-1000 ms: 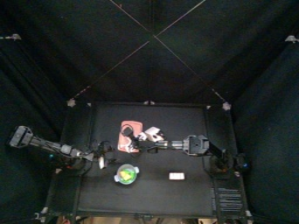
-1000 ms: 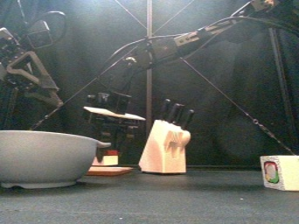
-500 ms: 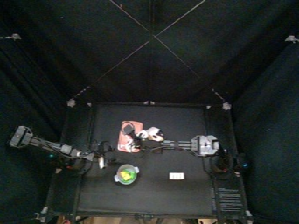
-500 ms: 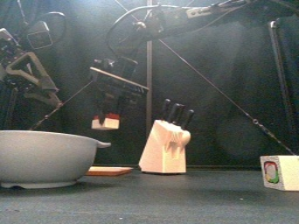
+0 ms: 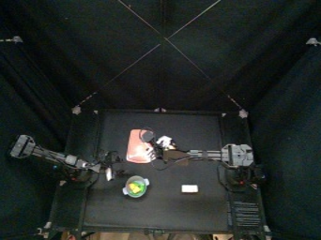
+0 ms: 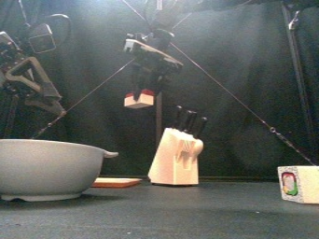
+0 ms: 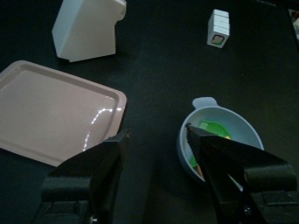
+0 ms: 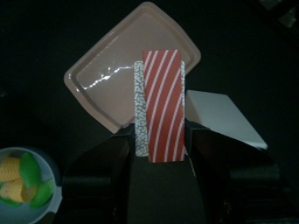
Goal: Put salmon sushi right of holder
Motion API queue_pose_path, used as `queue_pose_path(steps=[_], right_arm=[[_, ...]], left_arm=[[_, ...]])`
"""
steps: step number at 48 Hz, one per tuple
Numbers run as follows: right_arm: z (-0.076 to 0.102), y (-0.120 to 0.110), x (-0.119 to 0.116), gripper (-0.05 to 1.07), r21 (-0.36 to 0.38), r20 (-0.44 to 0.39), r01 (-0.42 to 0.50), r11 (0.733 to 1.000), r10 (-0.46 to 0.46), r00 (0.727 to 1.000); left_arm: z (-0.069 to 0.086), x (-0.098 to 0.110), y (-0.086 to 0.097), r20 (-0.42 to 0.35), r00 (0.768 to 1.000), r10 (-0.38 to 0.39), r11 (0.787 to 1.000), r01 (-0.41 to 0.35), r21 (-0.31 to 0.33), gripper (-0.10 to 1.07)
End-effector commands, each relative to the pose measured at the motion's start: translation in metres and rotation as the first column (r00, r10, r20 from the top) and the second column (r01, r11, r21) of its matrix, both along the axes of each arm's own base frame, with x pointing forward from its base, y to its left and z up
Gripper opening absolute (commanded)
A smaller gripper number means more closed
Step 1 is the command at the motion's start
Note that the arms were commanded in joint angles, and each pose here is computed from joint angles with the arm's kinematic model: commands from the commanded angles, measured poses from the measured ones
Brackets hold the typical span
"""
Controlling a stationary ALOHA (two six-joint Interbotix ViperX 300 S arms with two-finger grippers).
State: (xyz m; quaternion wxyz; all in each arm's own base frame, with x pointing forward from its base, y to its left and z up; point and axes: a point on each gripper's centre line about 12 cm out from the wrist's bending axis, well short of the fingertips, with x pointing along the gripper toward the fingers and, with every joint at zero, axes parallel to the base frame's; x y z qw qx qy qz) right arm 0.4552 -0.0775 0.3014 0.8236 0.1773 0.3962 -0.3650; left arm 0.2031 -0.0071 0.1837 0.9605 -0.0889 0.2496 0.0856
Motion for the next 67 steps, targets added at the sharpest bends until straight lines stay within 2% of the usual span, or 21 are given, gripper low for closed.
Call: queue_pose_path(steps=[1,10,17,26,31,37,43,52,63,67], right_arm=[[0.036,0.002,-0.021,0.58,-0.002,0.109,0.021,1.0,-0.021,0.994],[0.043,0.008,-0.062,0.58,-0.015,0.196,0.108,0.994,-0.103,0.975],[0.031,0.009,-0.1,0.58,0.02,0.229,0.201,0.979,-0.2,0.953],[0.003,0.011,-0.15,0.58,0.1,0.259,0.31,0.945,-0.326,0.909],[-0.02,0.012,-0.176,0.58,0.148,0.257,0.359,0.921,-0.387,0.886],[-0.041,0.013,-0.197,0.58,0.207,0.274,0.407,0.89,-0.452,0.849],[-0.065,0.012,-0.206,0.58,0.248,0.267,0.438,0.864,-0.496,0.826],[-0.1,0.009,-0.207,0.58,0.281,0.228,0.478,0.832,-0.542,0.809],[-0.132,-0.001,-0.197,0.59,0.271,0.14,0.521,0.809,-0.568,0.811],[-0.141,-0.005,-0.194,0.59,0.264,0.113,0.542,0.798,-0.584,0.804]], left_arm=[[0.003,0.002,0.0,0.008,1.0,0.005,1.0,-0.005,-0.003,0.9],[0.004,0.003,0.0,0.009,1.0,0.006,1.0,-0.006,-0.005,0.9],[0.004,0.002,0.001,0.009,1.0,0.011,1.0,-0.011,-0.005,0.9],[0.003,0.002,0.003,0.007,1.0,0.019,1.0,-0.019,-0.006,0.9],[0.003,0.002,0.004,0.007,1.0,0.024,1.0,-0.024,-0.007,0.9],[0.002,0.002,0.005,0.004,0.999,0.034,0.999,-0.034,-0.014,0.9],[0.001,0.001,0.006,0.0,0.999,0.039,0.999,-0.039,-0.018,0.9],[0.001,0.001,0.006,0.0,0.999,0.041,0.999,-0.041,-0.019,0.9],[0.0,0.001,0.006,-0.002,0.999,0.043,0.999,-0.043,-0.019,0.9],[0.0,0.001,0.006,-0.002,0.999,0.043,0.999,-0.043,-0.019,0.9]])
